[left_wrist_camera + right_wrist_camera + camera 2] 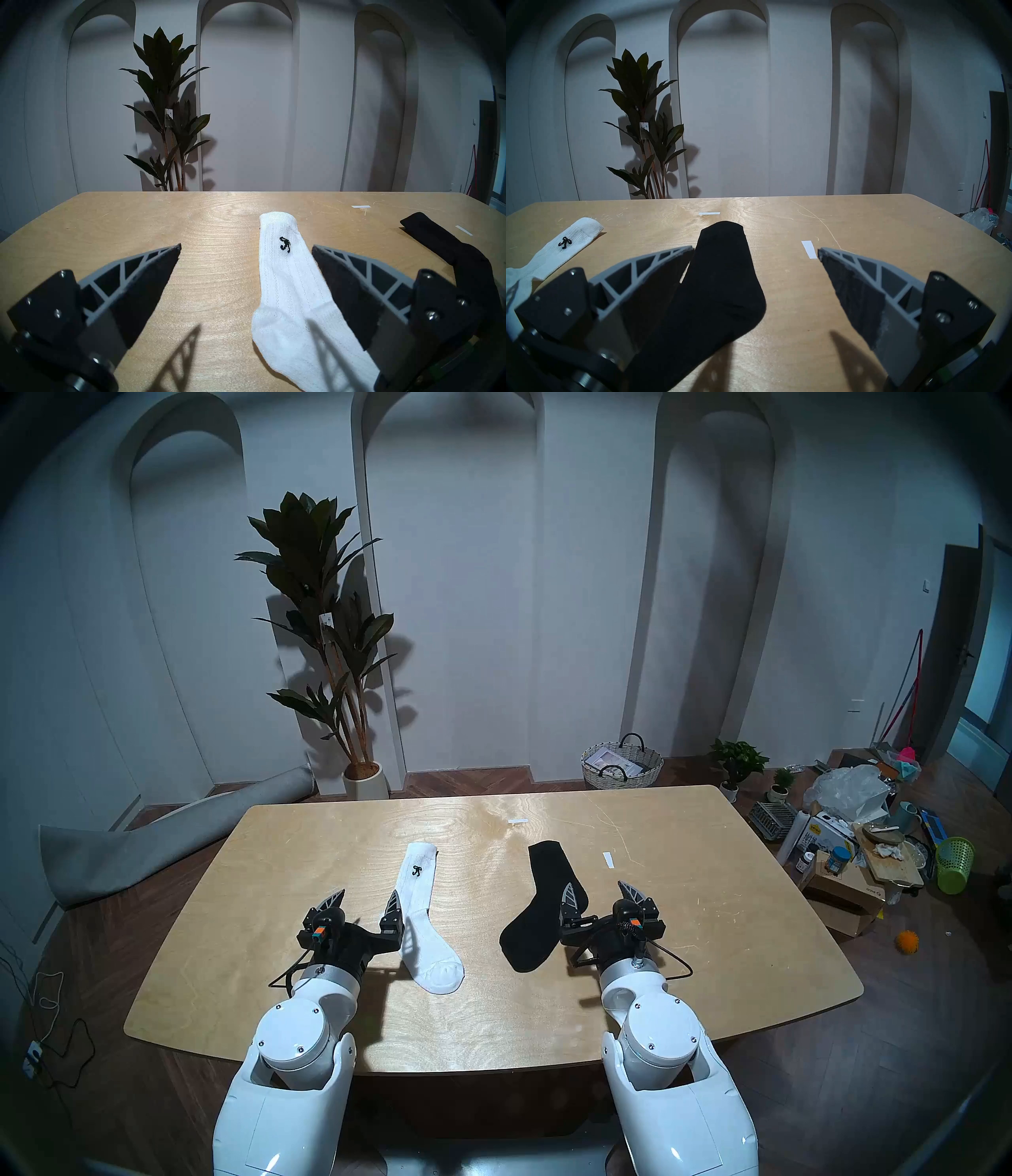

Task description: Fold socks in half once and place them neatly on the table

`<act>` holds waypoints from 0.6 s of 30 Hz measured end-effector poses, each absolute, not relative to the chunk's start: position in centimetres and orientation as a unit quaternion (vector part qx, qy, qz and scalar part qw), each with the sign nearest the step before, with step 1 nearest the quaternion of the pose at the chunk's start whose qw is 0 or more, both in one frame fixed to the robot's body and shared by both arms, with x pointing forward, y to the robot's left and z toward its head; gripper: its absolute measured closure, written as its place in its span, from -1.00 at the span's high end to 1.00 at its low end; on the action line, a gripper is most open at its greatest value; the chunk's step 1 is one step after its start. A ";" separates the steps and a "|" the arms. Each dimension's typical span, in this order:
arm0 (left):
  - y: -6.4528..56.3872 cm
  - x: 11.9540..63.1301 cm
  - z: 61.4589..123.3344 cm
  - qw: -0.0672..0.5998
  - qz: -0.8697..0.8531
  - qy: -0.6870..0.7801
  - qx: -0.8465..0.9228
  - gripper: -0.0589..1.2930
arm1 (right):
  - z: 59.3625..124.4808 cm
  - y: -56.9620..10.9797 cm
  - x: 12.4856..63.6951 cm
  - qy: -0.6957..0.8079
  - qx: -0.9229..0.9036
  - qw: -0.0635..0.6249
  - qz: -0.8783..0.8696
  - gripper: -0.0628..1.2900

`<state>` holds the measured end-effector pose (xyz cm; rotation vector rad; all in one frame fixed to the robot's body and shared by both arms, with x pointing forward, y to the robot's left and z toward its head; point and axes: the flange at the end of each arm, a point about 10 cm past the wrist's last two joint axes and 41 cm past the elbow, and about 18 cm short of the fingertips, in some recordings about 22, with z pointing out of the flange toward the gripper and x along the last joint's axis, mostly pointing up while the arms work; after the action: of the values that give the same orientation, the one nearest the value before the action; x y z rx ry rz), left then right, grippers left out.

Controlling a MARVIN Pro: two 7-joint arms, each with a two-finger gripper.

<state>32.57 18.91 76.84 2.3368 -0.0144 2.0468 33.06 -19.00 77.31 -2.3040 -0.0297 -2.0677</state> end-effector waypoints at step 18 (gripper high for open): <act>20.2 33.3 79.9 0.113 0.650 -0.052 0.750 0.94 | 80.4 -24.2 35.7 -0.038 -0.764 0.117 -0.634 0.90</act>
<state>33.28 20.15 79.94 2.1993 -0.1526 1.9062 35.73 -24.17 80.37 -2.2366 -0.1121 -1.8549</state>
